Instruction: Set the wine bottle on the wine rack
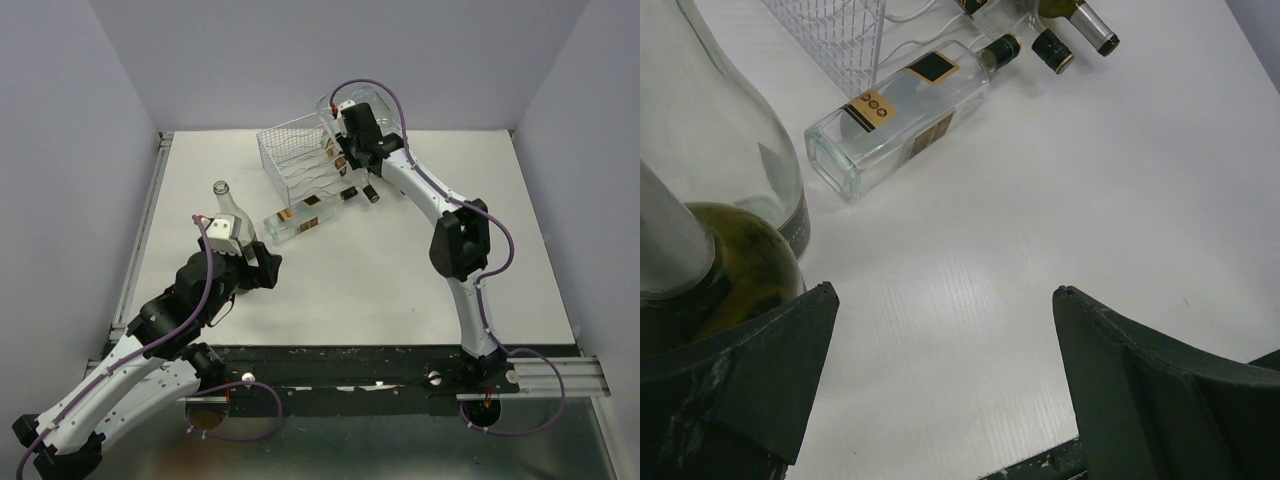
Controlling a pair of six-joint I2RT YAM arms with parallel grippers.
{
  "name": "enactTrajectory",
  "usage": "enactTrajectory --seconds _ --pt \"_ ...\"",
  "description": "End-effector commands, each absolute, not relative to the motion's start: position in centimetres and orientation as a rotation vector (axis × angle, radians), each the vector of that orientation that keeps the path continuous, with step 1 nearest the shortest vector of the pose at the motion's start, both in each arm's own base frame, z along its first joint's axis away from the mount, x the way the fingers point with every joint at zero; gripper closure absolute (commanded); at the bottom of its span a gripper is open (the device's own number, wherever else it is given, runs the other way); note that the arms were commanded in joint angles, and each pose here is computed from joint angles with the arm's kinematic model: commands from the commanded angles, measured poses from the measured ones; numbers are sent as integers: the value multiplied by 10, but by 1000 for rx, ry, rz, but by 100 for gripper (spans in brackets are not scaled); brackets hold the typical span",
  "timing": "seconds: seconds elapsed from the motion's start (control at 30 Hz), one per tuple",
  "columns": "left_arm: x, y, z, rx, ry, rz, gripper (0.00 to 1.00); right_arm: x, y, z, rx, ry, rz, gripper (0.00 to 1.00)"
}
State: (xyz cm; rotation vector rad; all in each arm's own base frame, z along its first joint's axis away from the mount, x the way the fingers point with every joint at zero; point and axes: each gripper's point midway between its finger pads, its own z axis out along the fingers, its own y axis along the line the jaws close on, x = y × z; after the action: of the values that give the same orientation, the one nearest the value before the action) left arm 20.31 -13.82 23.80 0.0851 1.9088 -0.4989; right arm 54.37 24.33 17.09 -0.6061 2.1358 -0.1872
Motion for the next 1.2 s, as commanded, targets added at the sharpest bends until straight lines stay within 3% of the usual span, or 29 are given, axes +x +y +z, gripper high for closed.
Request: enactTrajectory --seconds 0.0,0.43,0.47,0.67,0.8,0.93,1.17 --pt "206 -147 233 113 1920 -515 1 582 251 252 -419 1909 -124 99" --pt "207 -148 229 114 1931 -512 1 592 243 219 -433 1981 -172 97" --pt "207 -148 229 112 1933 -510 1 592 242 217 -423 1989 -174 94" --pt "208 -149 227 109 1938 -506 1 593 239 213 -414 2005 -188 56" --pt "208 -149 226 108 1945 -504 1 589 236 217 -412 2007 -191 38" --pt "208 -147 225 101 1941 -501 1 578 235 223 -426 1999 -161 27" --pt "207 -146 227 97 1934 -503 1 548 235 263 -393 1970 -56 25"
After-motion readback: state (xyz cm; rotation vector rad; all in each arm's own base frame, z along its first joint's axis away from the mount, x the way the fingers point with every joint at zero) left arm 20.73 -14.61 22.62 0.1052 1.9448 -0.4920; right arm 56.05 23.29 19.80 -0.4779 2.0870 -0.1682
